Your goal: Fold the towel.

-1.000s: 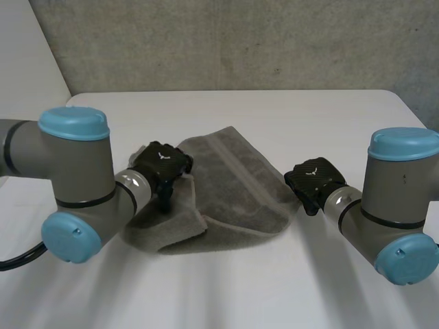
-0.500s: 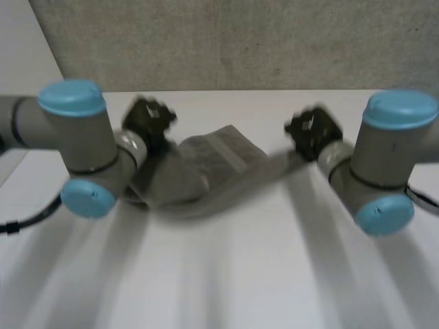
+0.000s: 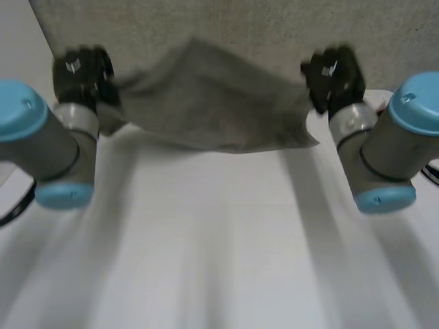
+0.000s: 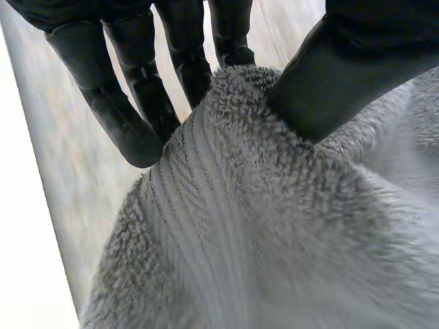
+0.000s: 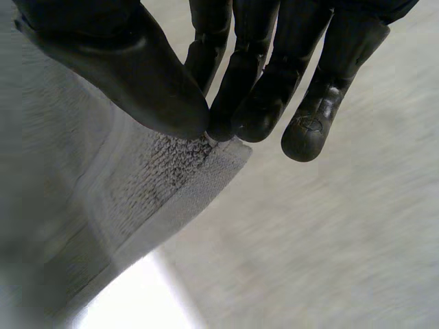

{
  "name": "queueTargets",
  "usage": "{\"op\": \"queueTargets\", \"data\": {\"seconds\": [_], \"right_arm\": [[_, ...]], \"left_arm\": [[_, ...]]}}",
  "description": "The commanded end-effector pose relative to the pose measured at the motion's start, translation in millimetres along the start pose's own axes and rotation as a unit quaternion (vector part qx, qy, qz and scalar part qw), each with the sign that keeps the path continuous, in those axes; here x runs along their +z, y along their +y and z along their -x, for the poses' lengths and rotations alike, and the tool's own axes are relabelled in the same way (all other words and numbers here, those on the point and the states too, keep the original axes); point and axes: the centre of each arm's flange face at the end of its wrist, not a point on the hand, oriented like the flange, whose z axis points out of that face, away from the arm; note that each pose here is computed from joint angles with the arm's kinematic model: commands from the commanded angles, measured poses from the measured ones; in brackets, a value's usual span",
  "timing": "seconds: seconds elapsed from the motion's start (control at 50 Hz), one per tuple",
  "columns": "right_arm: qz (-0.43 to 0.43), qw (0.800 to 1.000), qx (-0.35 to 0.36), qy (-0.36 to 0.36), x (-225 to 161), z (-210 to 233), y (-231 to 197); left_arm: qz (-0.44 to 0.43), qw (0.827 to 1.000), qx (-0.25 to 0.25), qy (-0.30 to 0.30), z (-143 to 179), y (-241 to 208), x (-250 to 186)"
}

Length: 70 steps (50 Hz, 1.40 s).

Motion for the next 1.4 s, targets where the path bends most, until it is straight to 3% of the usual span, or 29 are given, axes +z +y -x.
{"op": "queueTargets", "data": {"seconds": [0.02, 0.12, 0.34, 0.46, 0.62, 0.66, 0.76, 0.88, 0.98, 1.14, 1.32, 1.38, 1.4], "right_arm": [[0.16, 0.979, 0.008, -0.126, -45.6, 30.9, 46.2], [0.22, 0.965, 0.011, -0.145, -65.5, 28.8, 74.2], [0.231, 0.961, 0.011, -0.15, -72.3, 29.8, 79.0], [0.231, 0.961, 0.011, -0.151, -72.7, 30.4, 78.8], [0.232, 0.96, 0.01, -0.153, -74.9, 32.3, 79.5], [0.234, 0.96, 0.01, -0.155, -76.0, 33.0, 80.2], [0.237, 0.959, 0.01, -0.156, -77.4, 33.4, 81.5], [0.239, 0.958, 0.011, -0.157, -78.3, 33.7, 82.5], [0.238, 0.958, 0.011, -0.159, -79.0, 34.8, 82.0], [0.239, 0.957, 0.011, -0.162, -79.5, 36.3, 82.8], [0.233, 0.961, 0.009, -0.149, -75.2, 29.6, 79.1], [0.21, 0.969, 0.007, -0.129, -70.2, 17.5, 64.8], [0.192, 0.975, 0.007, -0.112, -67.0, 7.4, 54.3]], "left_arm": [[0.122, 0.992, 0.024, 0.002, 8.8, 51.1, -52.5], [0.207, 0.977, 0.039, -0.023, 31.8, 71.3, -82.2], [0.318, 0.947, 0.055, -0.015, 32.3, 61.0, -129.0], [0.292, 0.953, 0.08, 0.007, 26.1, 40.9, -129.4], [0.2, 0.958, 0.176, 0.102, 9.2, 28.2, -109.2], [0.174, 0.95, 0.214, 0.15, 0.8, 26.7, -103.4], [0.167, 0.931, 0.256, 0.198, -6.7, 35.0, -99.9], [0.194, 0.911, 0.289, 0.221, -7.7, 47.7, -99.8], [0.229, 0.884, 0.324, 0.246, -8.3, 69.3, -100.4], [0.245, 0.861, 0.362, 0.259, -7.6, 91.3, -98.1], [0.232, 0.867, 0.366, 0.247, -7.1, 83.6, -92.9], [0.215, 0.88, 0.359, 0.224, -6.3, 67.2, -86.5], [0.198, 0.893, 0.349, 0.206, -5.8, 51.7, -81.0]]}}
